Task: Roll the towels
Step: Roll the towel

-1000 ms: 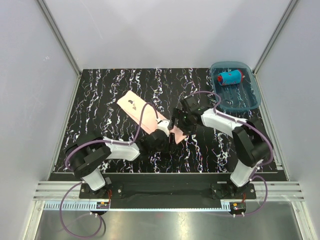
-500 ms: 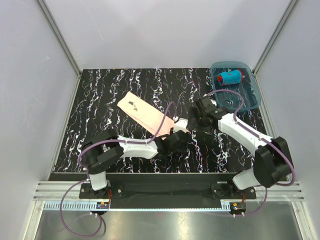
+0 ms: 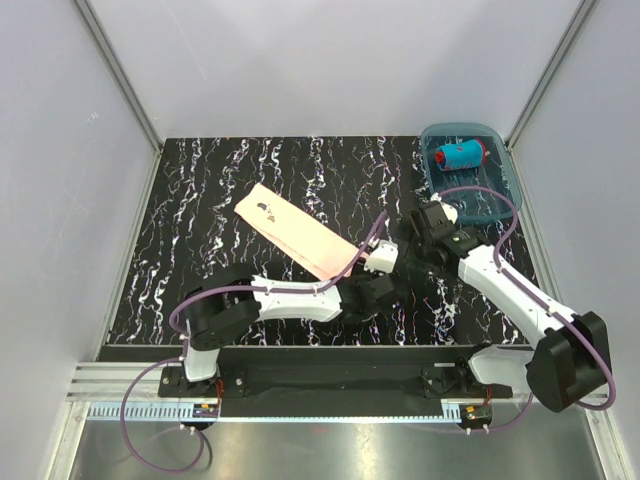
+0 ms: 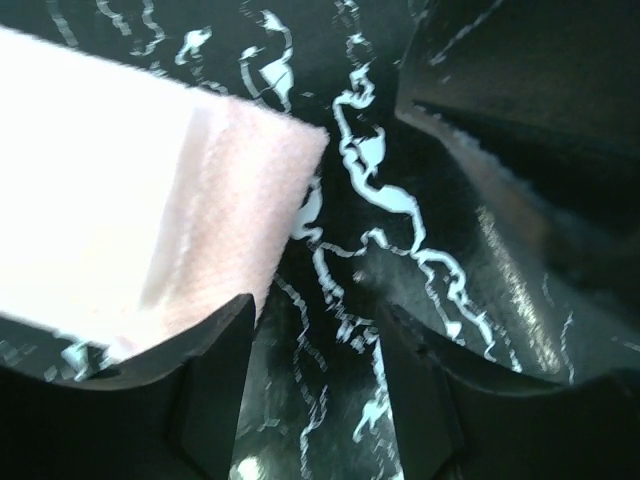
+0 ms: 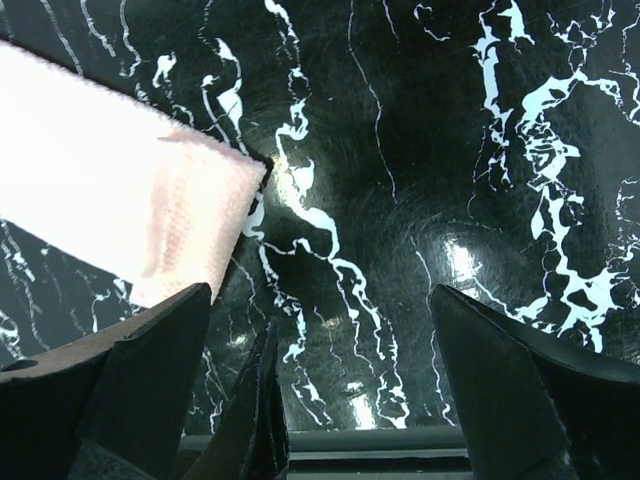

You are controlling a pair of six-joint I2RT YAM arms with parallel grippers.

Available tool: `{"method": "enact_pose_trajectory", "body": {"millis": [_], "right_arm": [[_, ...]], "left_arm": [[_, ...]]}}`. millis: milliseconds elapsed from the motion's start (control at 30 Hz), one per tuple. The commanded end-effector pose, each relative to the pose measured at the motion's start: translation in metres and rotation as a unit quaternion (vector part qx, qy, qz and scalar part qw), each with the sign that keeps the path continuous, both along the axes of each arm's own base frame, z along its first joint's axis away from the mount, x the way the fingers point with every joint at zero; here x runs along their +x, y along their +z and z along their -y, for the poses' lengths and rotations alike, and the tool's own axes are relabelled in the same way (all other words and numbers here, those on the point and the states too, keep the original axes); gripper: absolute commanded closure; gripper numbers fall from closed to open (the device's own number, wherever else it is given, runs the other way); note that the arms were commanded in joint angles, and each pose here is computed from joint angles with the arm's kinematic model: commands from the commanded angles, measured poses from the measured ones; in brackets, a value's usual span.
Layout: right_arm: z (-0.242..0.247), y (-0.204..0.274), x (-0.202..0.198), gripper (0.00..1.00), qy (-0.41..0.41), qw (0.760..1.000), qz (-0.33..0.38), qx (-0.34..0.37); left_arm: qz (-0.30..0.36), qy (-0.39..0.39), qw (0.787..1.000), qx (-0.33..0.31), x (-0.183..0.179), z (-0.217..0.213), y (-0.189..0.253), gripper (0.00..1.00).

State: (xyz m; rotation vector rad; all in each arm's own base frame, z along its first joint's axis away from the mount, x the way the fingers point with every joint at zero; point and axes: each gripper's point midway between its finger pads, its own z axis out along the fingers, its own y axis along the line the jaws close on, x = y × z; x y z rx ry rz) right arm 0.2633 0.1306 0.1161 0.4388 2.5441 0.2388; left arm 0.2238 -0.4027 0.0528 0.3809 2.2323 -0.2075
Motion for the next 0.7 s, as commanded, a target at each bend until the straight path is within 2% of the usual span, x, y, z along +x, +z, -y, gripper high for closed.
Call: {"method": "enact_pose_trajectory", "body": {"millis": [0, 100, 400, 667], "right_arm": [[-0.045, 0.054, -0.019, 0.00, 0.104, 0.988, 0.043, 0.107], [-0.045, 0.055, -0.019, 0.00, 0.103, 0.987, 0.046, 0.111], [-0.040, 0.056, -0.022, 0.00, 0.099, 0.987, 0.054, 0.114], [-0.031, 0.059, -0.023, 0.00, 0.092, 0.988, 0.058, 0.111]], "left_arm": [[-0.048, 0.017, 0.983, 0.179, -0.005, -0.077, -0.041, 0.40], [-0.034, 0.001, 0.978, 0.206, 0.000, -0.079, -0.035, 0.38], [-0.078, -0.055, 0.966, 0.242, -0.007, -0.066, -0.072, 0.41], [-0.109, -0.041, 0.961, 0.250, 0.004, -0.075, -0.095, 0.40]]}}
